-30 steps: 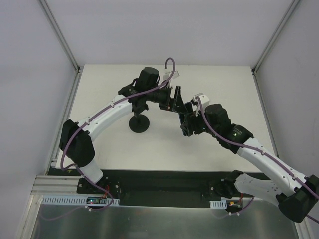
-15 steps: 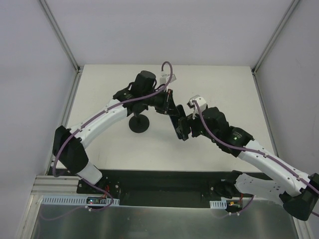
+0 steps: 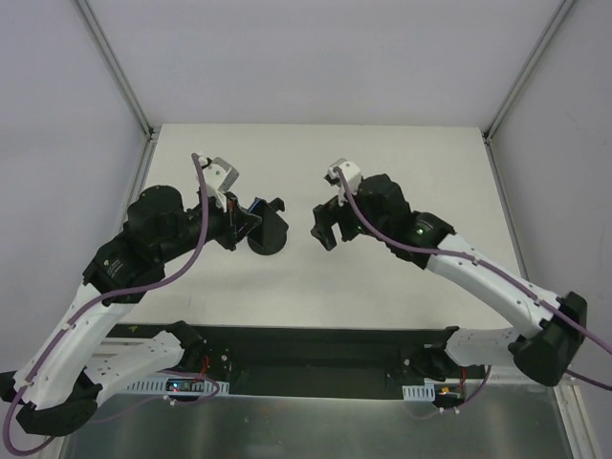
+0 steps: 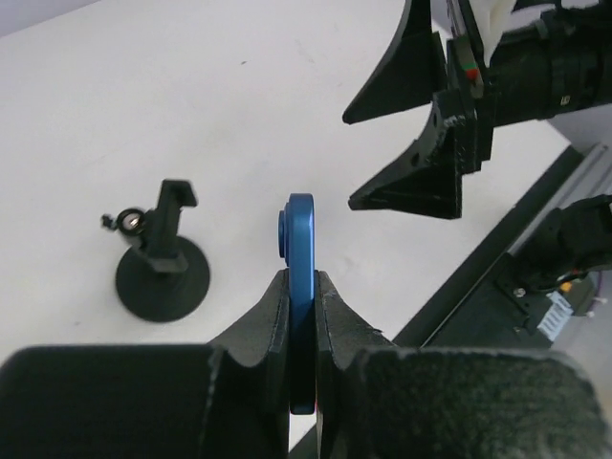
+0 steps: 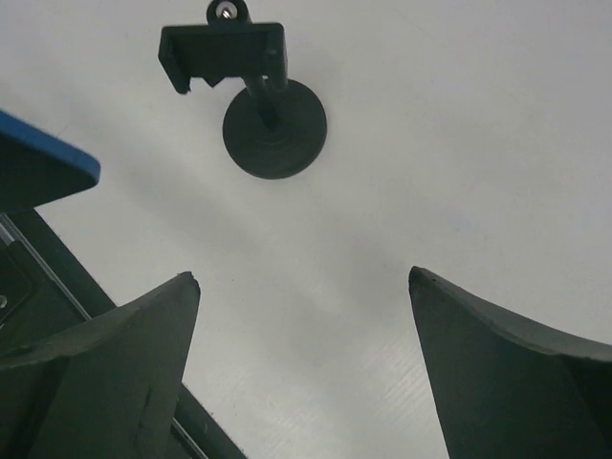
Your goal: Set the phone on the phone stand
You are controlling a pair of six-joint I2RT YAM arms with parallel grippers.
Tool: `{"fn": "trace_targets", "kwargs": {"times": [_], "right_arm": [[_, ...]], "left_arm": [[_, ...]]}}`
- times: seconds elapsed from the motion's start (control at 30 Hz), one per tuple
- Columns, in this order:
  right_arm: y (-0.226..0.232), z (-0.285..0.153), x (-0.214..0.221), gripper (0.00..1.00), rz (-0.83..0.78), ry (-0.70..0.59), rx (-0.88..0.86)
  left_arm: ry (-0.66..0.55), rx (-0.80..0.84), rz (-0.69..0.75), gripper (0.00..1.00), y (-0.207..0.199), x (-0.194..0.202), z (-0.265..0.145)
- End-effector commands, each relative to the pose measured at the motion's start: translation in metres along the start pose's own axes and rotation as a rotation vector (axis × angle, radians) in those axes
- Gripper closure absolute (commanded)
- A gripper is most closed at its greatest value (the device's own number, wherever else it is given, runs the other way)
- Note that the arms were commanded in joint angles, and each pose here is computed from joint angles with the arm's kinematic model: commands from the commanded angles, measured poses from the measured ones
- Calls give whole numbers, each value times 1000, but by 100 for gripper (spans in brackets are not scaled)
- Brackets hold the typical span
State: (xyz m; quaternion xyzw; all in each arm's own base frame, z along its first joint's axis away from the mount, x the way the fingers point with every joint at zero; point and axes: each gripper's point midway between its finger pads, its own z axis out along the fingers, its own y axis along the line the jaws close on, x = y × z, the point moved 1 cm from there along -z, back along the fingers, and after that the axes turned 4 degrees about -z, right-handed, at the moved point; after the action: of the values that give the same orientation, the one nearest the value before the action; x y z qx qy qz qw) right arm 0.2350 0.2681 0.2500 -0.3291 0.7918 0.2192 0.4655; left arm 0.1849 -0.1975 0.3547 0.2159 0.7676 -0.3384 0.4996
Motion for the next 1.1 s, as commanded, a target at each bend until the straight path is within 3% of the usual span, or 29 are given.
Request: {"fn": "trace_targets", "kwargs": {"times": [0.0, 0.1, 0.27, 0.47, 1.07], "right_arm": [[24, 31, -35, 11, -139, -12, -171], [32, 63, -42, 27, -219, 40, -243], [27, 111, -41, 36, -233, 161, -227], [21, 142, -45, 53, -201, 188, -179], [22, 163, -40, 76, -187, 195, -210]], "left_arm": [[61, -234, 47, 100, 39, 17, -24], [42, -272, 32, 100, 42, 17, -42], [40, -328, 3, 100, 45, 20, -73], [-26, -290, -41, 100, 33, 12, -90], [-27, -187, 2, 100, 23, 5, -53]]}}
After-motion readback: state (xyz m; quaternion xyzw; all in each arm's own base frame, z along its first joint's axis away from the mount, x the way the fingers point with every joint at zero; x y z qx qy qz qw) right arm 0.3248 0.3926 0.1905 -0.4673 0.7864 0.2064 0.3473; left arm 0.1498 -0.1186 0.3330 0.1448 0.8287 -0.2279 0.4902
